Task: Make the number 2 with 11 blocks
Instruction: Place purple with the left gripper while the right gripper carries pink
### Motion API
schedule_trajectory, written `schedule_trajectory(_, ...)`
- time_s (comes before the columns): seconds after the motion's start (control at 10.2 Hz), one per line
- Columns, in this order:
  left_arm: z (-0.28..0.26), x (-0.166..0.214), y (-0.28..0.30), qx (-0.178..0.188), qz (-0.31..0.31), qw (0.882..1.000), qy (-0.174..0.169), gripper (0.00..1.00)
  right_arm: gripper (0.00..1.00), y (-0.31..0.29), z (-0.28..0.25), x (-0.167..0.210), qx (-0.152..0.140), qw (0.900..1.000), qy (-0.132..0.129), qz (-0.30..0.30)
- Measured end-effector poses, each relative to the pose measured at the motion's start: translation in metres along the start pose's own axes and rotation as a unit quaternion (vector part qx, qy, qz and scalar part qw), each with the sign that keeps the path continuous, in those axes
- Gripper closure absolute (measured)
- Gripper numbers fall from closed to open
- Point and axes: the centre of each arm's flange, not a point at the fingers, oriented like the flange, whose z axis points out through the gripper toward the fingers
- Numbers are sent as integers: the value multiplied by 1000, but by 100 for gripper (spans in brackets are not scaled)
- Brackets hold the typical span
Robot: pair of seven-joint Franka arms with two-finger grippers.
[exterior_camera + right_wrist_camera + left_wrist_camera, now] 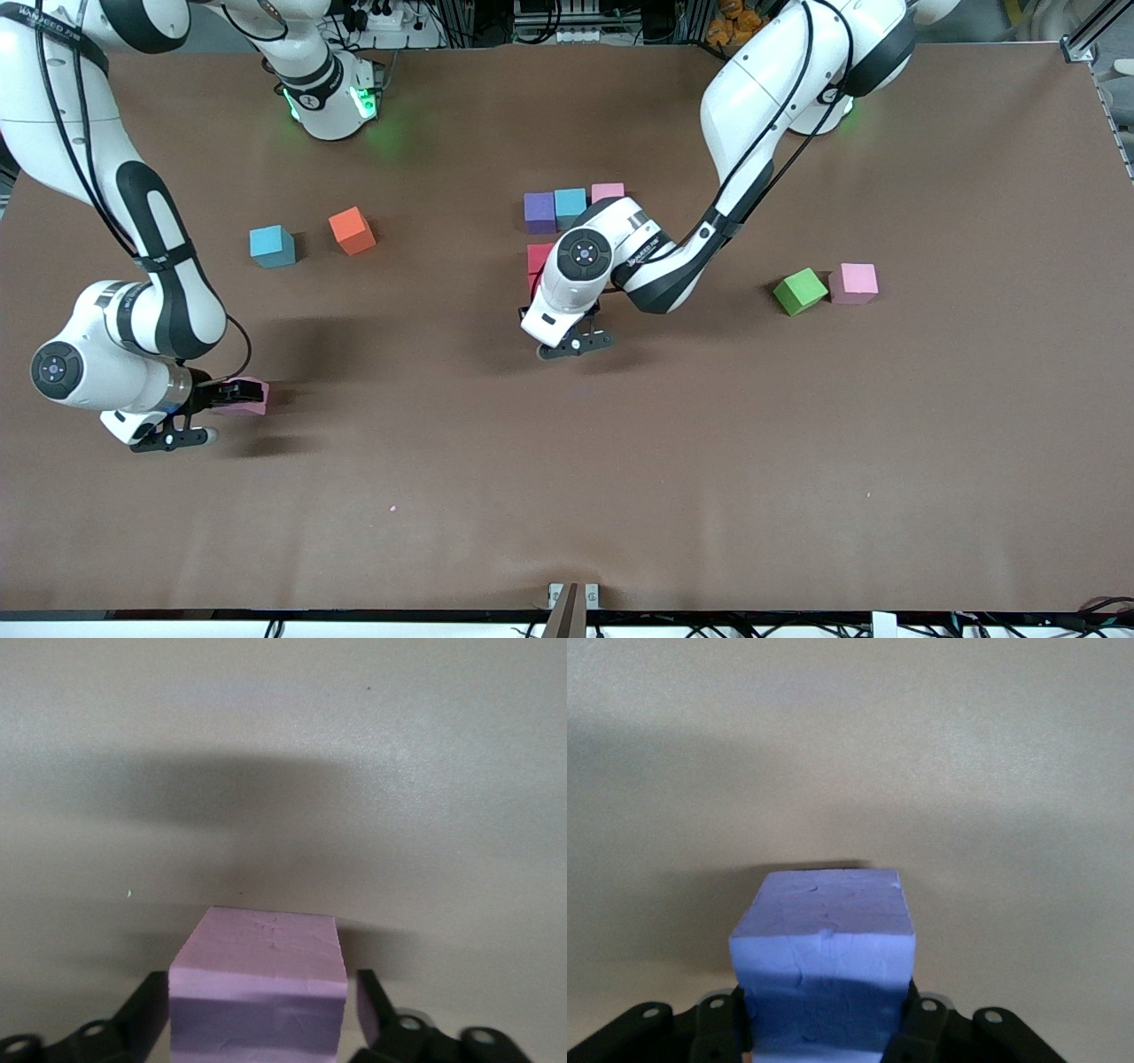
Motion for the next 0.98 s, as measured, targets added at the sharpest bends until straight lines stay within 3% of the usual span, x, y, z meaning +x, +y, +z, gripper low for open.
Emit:
schedule_trajectory(0.1,1,-1,1,-1,3,1000,0,43,32,0,0,0,0,1000,0,0)
schedule_trajectory(0.2,2,-4,3,-1,6,1000,0,43,36,-1,-1,0,0,1000,0,-1)
schedule_trajectory(0.98,14,-8,6,-7,9,1000,5,43,41,-59,-16,19,-5,999,16,-46)
